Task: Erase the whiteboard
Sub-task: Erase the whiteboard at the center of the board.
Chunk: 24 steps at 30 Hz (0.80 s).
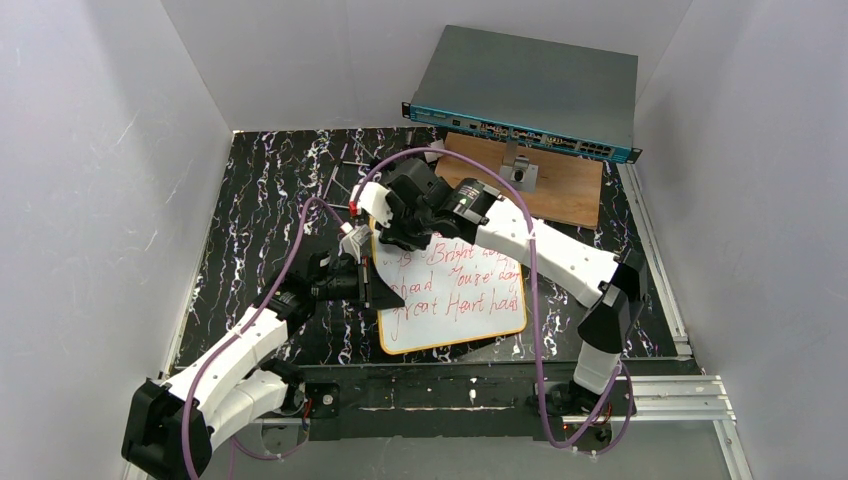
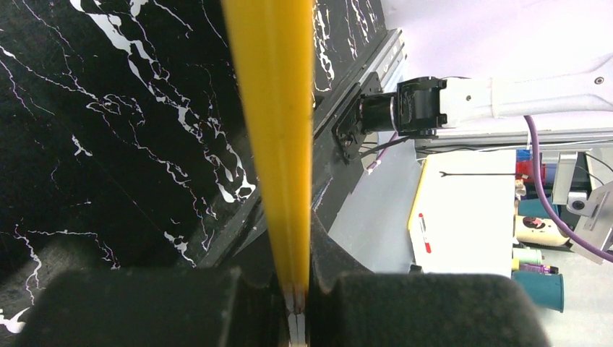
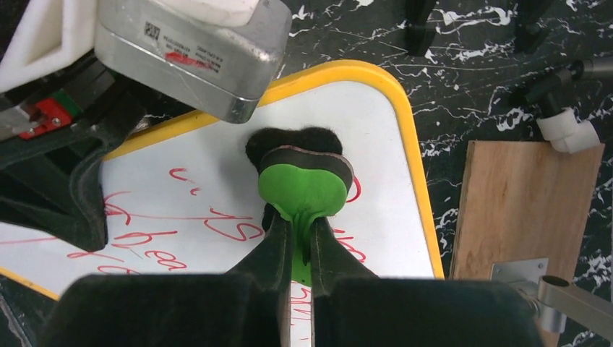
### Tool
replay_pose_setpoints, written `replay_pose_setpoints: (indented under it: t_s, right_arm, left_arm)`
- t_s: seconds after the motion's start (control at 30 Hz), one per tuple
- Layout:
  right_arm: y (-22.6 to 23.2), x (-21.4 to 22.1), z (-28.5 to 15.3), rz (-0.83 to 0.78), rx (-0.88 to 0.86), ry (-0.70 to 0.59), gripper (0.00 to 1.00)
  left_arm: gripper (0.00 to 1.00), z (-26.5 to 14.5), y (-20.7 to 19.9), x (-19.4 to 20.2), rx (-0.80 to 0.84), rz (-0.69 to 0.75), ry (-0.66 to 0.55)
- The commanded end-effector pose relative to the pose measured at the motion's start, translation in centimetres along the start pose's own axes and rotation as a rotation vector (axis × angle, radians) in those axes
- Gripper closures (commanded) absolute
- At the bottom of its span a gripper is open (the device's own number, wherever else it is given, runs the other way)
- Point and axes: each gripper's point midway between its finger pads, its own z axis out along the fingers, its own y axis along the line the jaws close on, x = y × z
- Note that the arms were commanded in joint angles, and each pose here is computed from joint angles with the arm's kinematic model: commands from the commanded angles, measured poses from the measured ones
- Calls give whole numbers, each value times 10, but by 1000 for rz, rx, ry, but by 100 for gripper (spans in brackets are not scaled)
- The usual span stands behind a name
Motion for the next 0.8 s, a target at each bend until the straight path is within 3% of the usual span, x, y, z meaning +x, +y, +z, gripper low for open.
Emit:
replay_pose_setpoints:
  t_s: [0.0, 0.23, 0.4, 0.47, 0.63, 0.77]
  right_arm:
    - [12, 1, -7, -39, -121, -35, 99]
    - [-41, -3, -6, 94, 114, -36, 99]
    - [-49, 6, -4, 101, 158, -14, 99]
    - [-41, 9, -3, 78, 113, -7, 99]
    - [23, 6, -12, -30, -229, -43, 99]
    - [18, -1, -12, 1, -190, -57, 99]
  left_arm:
    - [100, -3, -26, -10, 105, 223, -7]
    - [100, -4, -26, -11, 101, 232, -13]
    - [100, -3, -25, -11, 98, 231, -10]
    - [100, -3, -25, -11, 98, 233, -11]
    - [100, -3, -25, -11, 101, 234, -8]
    - [100, -4, -26, -11, 100, 237, -10]
